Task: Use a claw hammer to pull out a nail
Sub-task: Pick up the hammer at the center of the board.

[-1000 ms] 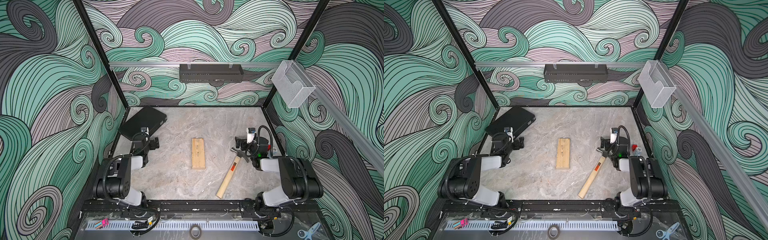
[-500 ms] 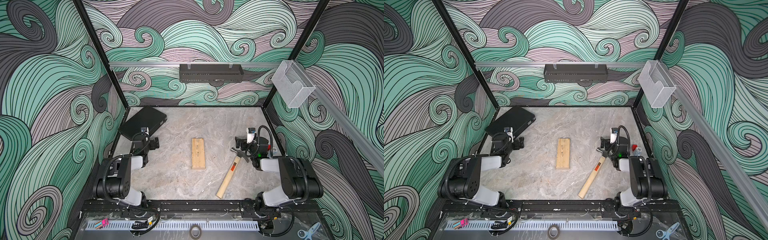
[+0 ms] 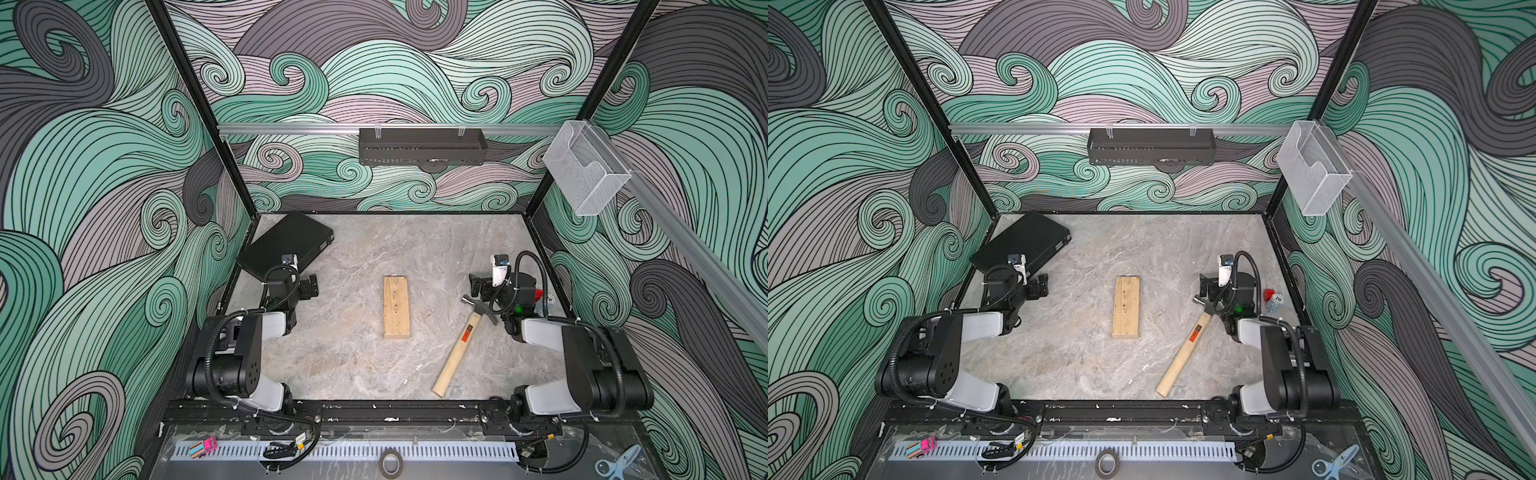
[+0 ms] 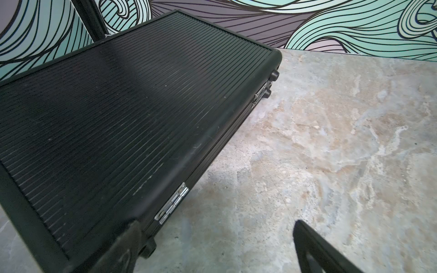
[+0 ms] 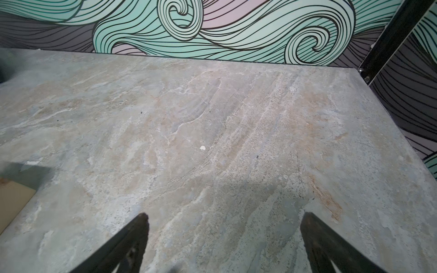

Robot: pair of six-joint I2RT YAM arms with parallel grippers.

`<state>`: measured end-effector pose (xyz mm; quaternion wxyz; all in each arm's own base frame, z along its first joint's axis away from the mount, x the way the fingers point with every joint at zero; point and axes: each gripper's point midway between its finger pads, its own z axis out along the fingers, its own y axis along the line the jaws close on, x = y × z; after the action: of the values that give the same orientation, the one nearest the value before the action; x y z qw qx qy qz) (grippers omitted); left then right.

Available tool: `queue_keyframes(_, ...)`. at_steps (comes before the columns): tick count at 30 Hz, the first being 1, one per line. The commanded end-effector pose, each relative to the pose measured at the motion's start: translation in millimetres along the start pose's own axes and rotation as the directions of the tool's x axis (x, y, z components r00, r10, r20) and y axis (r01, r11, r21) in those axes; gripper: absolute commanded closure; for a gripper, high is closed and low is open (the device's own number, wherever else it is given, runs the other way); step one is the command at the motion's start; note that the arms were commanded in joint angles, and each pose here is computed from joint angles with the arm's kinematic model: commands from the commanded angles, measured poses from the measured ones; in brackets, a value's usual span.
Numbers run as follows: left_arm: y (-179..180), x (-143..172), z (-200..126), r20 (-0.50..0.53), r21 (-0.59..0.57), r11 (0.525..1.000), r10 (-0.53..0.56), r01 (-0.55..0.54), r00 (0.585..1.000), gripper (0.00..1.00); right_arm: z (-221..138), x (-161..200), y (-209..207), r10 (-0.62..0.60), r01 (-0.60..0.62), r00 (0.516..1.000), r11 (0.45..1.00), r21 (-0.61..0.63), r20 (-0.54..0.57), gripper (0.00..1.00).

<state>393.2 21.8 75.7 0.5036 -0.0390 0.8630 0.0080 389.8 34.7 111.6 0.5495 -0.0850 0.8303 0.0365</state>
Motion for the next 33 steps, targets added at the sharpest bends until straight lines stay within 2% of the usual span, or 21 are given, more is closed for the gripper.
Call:
queue_keyframes(1,18,-36,-1,-0.02,-0.097,0.995,-0.034,0.032,0.999,0.01,-10,-28,15,-0.066,0.065,0.998,0.996,-0.061,-0.024,0.0)
queue_keyframes(3,26,-51,-6,-0.088,-0.148,0.988,-0.057,0.044,0.994,0.01,-18,-40,31,-0.108,0.103,0.994,0.985,-0.135,-0.033,0.0)
queue_keyframes(5,25,-65,-15,-0.128,-0.155,0.985,-0.096,0.076,0.987,0.02,-32,-54,56,-0.192,0.184,0.981,0.951,-0.249,-0.007,0.0)
queue_keyframes(8,18,-84,-36,-0.106,-0.133,0.969,-0.224,0.209,0.969,0.03,-61,-60,96,-0.385,0.368,0.922,0.843,-0.391,0.038,0.0)
queue_keyframes(9,14,-88,-44,-0.107,-0.116,0.958,-0.275,0.262,0.956,0.03,-75,-57,110,-0.471,0.441,0.881,0.776,-0.451,0.049,0.0)
queue_keyframes(11,0,-92,-56,-0.126,-0.056,0.945,-0.328,0.323,0.936,0.04,-101,-46,132,-0.622,0.558,0.778,0.624,-0.548,0.084,0.0)
queue_keyframes(12,-8,-93,-63,-0.135,-0.025,0.937,-0.349,0.348,0.928,0.04,-119,-34,144,-0.723,0.629,0.681,0.493,-0.601,0.119,0.0)
queue_keyframes(13,-15,-93,-68,-0.145,0.003,0.933,-0.355,0.359,0.923,0.04,-140,-20,155,-0.816,0.695,0.55,0.329,-0.639,0.177,0.0)
queue_keyframes(14,-22,-92,-73,-0.156,0.027,0.932,-0.354,0.363,0.922,0.04,-152,-10,160,-0.873,0.739,0.439,0.218,-0.638,0.21,0.0)
queue_keyframes(15,-29,-92,-79,-0.165,0.051,0.932,-0.348,0.36,0.923,0.04,-160,-8,165,-0.903,0.772,0.366,0.159,-0.615,0.226,0.0)
queue_keyframes(17,-40,-91,-89,-0.177,0.095,0.927,-0.342,0.362,0.923,0.04,-178,1,172,-0.922,0.778,0.291,0.072,-0.625,0.256,0.0)
queue_keyframes(20,-60,-96,-104,-0.168,0.194,0.907,-0.346,0.374,0.923,0.04,-200,21,178,-0.937,0.726,0.235,-0.009,-0.688,0.26,0.0)
queue_keyframes(22,-71,-99,-114,-0.15,0.243,0.898,-0.34,0.368,0.928,0.04,-215,44,180,-0.948,0.649,0.192,-0.071,-0.757,0.254,0.0)
queue_keyframes(27,-86,-97,-133,-0.114,0.278,0.91,-0.287,0.308,0.951,0.04,-241,84,183,-0.959,0.487,0.081,-0.199,-0.85,0.271,0.0)
queue_keyframes(30,-88,-92,-137,-0.122,0.281,0.914,-0.268,0.292,0.956,0.04,-245,98,182,-0.953,0.429,0.032,-0.26,-0.865,0.303,0.0)
queue_keyframes(33,-89,-90,-139,-0.123,0.286,0.917,-0.252,0.278,0.96,0.04,-239,111,177,-0.953,0.389,-0.026,-0.289,-0.875,0.303,0.0)
